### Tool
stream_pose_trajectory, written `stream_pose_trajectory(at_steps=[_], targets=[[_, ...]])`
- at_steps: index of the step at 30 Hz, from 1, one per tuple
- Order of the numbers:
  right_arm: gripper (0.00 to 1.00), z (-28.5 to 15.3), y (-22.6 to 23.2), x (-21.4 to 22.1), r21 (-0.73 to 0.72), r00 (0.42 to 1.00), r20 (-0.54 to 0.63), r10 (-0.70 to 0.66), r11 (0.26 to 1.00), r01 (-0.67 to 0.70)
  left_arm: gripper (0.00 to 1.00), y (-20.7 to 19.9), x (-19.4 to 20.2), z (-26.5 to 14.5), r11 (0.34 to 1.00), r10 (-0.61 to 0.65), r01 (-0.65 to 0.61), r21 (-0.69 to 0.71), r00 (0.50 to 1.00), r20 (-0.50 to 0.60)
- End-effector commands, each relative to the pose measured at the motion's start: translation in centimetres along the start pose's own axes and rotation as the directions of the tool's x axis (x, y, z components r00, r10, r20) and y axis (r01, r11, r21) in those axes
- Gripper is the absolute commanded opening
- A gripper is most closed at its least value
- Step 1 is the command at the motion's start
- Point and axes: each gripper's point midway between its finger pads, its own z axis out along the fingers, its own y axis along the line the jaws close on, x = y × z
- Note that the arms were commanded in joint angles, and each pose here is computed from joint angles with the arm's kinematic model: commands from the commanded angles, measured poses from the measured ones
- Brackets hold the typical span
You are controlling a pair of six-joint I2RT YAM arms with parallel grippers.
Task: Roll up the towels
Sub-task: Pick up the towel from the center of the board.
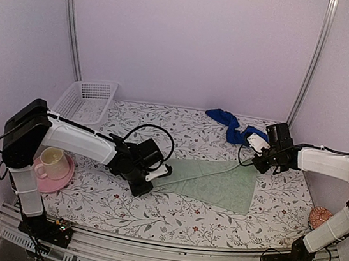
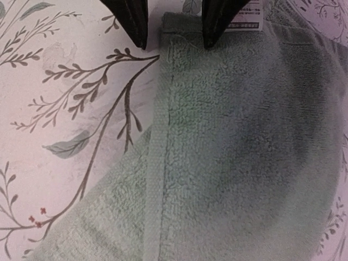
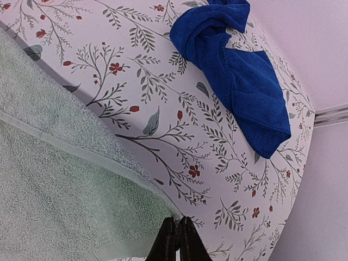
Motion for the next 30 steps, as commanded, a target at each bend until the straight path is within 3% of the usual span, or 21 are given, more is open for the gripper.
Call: stream_pose_trajectory(at_steps=[1,10,14,18,23,26,30], targets=[[0.07,-0.6,-0.4,-0.3,0.004,1.0,0.019,0.015,1.0,-0.015,0.36,-1.6,9.3,1.8,0.997,0.018,0.008,0.077,0.943,-0.333],[0.07,-0.6,-0.4,-0.3,0.007,1.0,0.019,0.017,1.0,-0.017,0.29,-2.6,10.5,1.9,0.991,0.014,0.039,0.131,0.927,-0.376],[0.06,-0.8,-0.5,-0.4,0.009,1.0,0.026,0.016,1.0,-0.017,0.2,-2.9,10.9,1.9,0.987,0.008,0.056,0.149,0.917,-0.398],[0.06,-0.9,-0.6,-0.5,0.009,0.999,0.032,0.019,1.0,-0.019,0.0,-2.8,11.2,2.1,0.987,-0.004,0.069,0.144,0.911,-0.413],[0.05,-1.0,-0.5,-0.6,0.008,0.999,0.035,0.017,1.0,-0.018,0.0,-2.0,12.2,3.1,0.992,-0.031,0.084,0.097,0.894,-0.448],[0.04,-1.3,-0.7,-0.8,0.013,0.999,0.044,0.016,1.0,-0.016,0.0,0.0,10.6,2.6,0.998,-0.055,0.06,0.0,0.915,-0.399],[0.03,-2.1,-1.5,-1.5,0.046,0.997,0.079,0.021,0.999,-0.025,0.0,3.7,4.5,-0.6,0.986,-0.098,0.07,-0.152,0.978,-0.184]])
